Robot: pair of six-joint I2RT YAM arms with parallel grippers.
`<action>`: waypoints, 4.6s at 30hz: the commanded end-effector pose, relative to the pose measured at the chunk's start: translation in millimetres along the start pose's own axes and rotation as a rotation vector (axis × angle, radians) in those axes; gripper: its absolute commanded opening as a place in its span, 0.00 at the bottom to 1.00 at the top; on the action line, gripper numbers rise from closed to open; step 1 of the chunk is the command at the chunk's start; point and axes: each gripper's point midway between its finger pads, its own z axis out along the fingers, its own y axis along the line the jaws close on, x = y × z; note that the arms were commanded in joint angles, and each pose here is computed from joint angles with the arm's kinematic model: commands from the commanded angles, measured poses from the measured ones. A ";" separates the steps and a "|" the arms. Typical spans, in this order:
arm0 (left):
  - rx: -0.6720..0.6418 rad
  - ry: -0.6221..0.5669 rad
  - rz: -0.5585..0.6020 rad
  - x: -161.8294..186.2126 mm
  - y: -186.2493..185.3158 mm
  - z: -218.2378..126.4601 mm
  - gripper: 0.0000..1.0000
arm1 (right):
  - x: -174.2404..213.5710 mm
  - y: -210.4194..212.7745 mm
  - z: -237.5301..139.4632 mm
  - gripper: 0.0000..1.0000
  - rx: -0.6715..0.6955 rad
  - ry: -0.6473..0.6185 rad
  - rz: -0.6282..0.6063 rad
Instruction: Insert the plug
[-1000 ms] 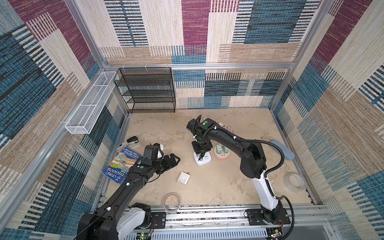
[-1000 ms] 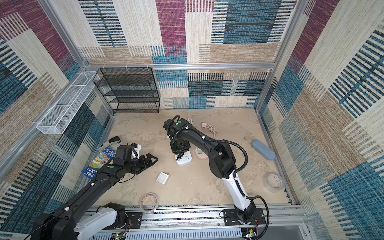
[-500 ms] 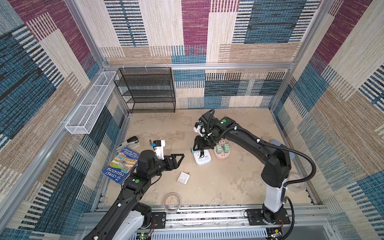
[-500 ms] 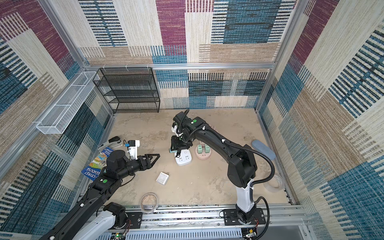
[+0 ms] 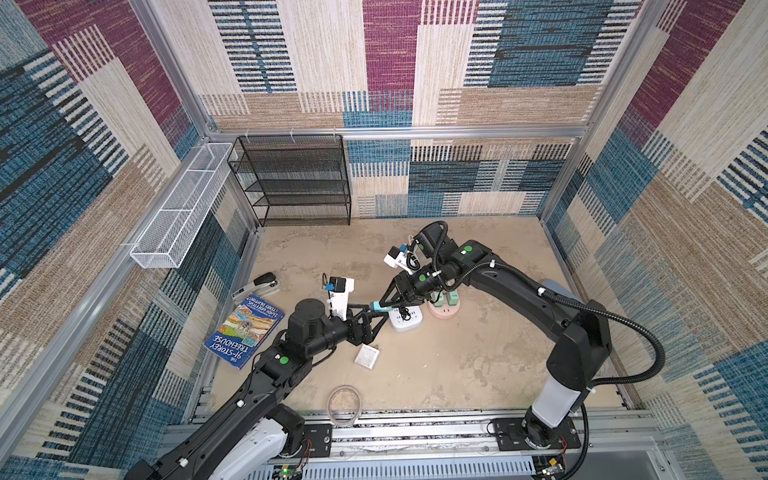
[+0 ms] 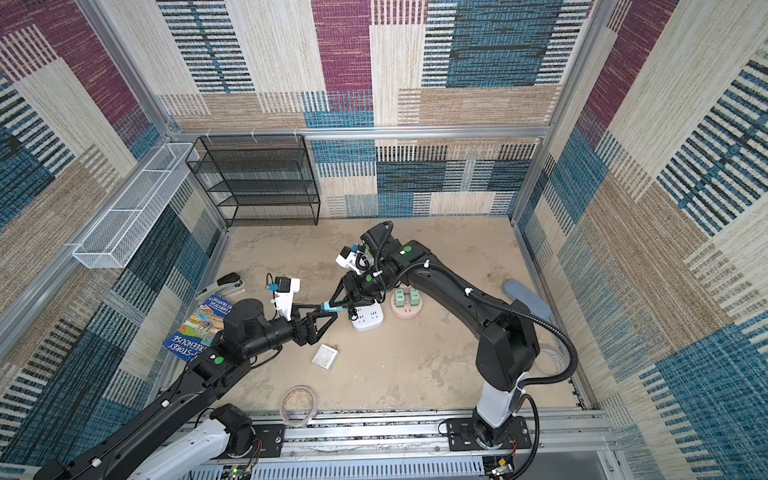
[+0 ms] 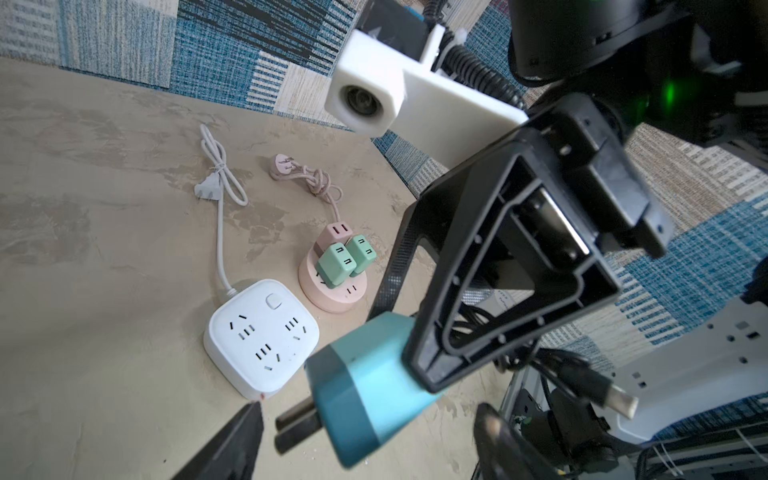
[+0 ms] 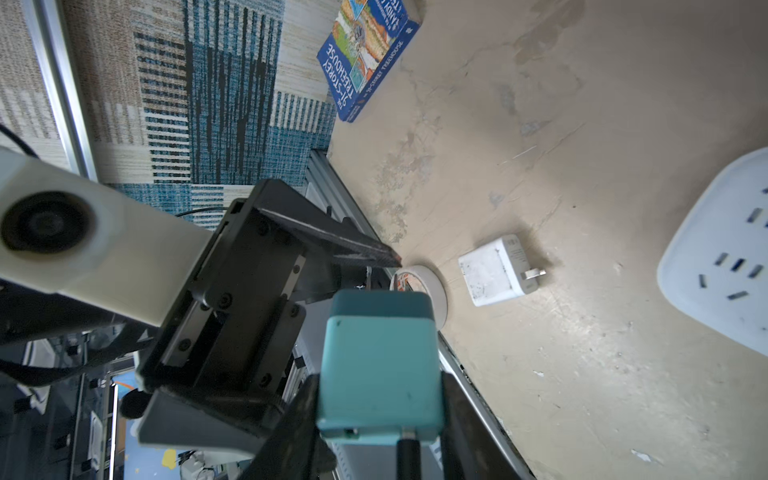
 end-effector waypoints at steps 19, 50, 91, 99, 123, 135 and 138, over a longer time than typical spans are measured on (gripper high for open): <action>0.091 -0.077 0.128 -28.6 -30.1 -1.9 0.58 | 17.9 33.4 -5.5 0.00 -0.310 0.113 0.014; 0.053 -0.073 0.168 -24.7 -20.9 2.7 0.00 | 8.7 12.1 9.7 0.13 -0.308 0.157 0.078; -0.004 -0.068 0.179 -21.4 -13.7 -1.2 0.88 | 1.9 -10.5 26.2 0.00 -0.204 0.126 0.135; -0.081 -0.127 0.149 -29.8 -7.9 -24.3 0.94 | -31.9 -62.4 16.1 0.00 0.119 0.003 0.151; -0.669 0.179 -0.124 -23.2 77.3 -37.3 0.92 | -63.8 -163.5 -22.0 0.00 0.902 -0.144 0.161; -0.559 0.159 -0.287 -0.1 100.3 -28.2 0.91 | -62.7 -159.9 3.3 0.00 0.933 -0.083 0.129; -0.541 0.161 -0.315 5.8 105.0 -27.1 0.91 | -61.6 -158.5 8.7 0.00 0.942 -0.070 0.121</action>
